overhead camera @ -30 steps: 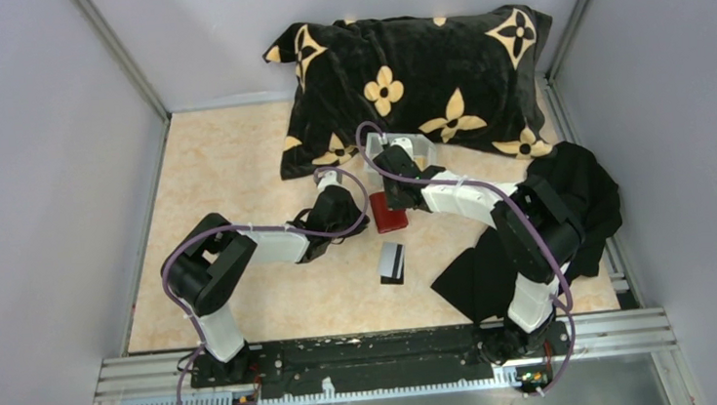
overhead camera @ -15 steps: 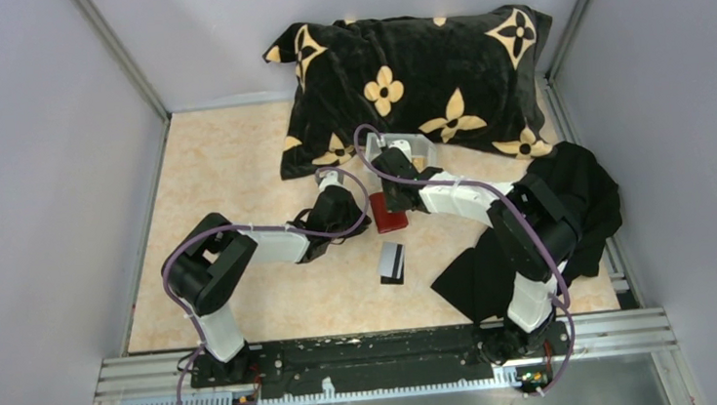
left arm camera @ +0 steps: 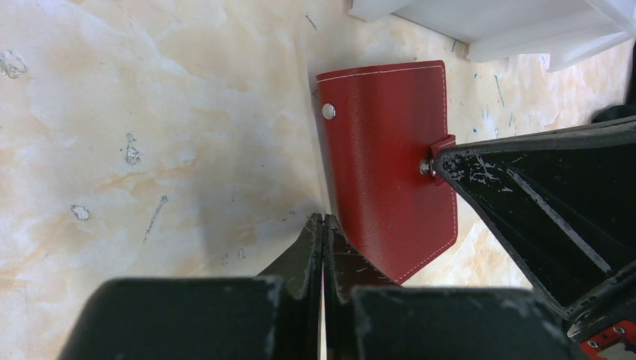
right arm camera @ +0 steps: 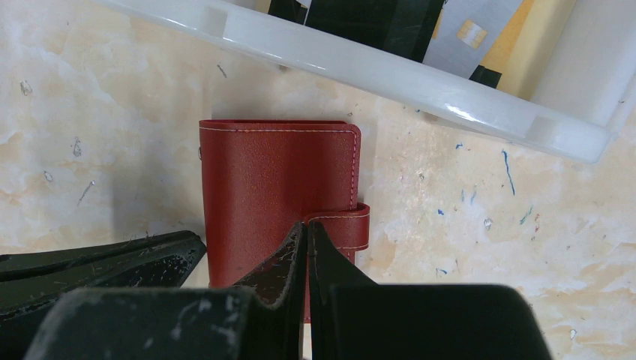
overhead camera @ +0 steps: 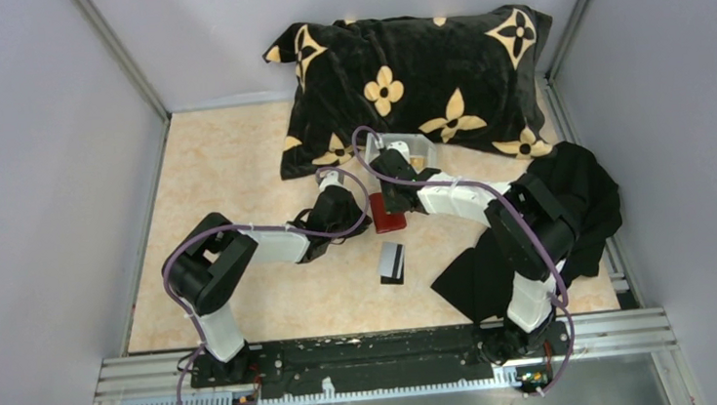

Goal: Put the credit cards into the card holder
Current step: Close the card holder at the center of the board.

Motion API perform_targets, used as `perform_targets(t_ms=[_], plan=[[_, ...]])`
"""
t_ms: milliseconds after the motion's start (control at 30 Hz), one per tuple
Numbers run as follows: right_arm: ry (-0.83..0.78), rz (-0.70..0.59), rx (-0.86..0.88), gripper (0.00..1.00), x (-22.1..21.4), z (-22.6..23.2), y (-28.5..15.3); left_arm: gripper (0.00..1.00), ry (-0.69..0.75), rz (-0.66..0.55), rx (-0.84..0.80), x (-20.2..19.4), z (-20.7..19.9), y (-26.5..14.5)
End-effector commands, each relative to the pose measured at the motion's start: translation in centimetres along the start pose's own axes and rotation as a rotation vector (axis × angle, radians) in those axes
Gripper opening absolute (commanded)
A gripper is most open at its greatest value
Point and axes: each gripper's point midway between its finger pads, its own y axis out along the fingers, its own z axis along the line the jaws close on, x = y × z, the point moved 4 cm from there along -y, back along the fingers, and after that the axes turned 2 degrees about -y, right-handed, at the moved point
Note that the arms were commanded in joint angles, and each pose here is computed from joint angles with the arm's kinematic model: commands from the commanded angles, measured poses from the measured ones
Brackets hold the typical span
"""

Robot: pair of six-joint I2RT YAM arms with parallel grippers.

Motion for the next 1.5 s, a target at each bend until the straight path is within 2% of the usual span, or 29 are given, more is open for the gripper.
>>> perform_targets(t_ms=[0, 700, 1467], plan=[[-0.005, -0.037, 0.024, 0.0, 1.5, 1.3, -0.1, 0.0, 0.009, 0.034, 0.011, -0.8, 0.4, 0.5], [-0.044, 0.022, 0.013, 0.0, -0.2, 2.0, 1.1, 0.0, 0.018, 0.039, -0.002, -0.8, 0.1, 0.7], [-0.002, 0.136, -0.022, 0.0, -8.2, 0.6, 0.8, 0.0, 0.027, 0.054, -0.006, -1.3, 0.0, 0.6]])
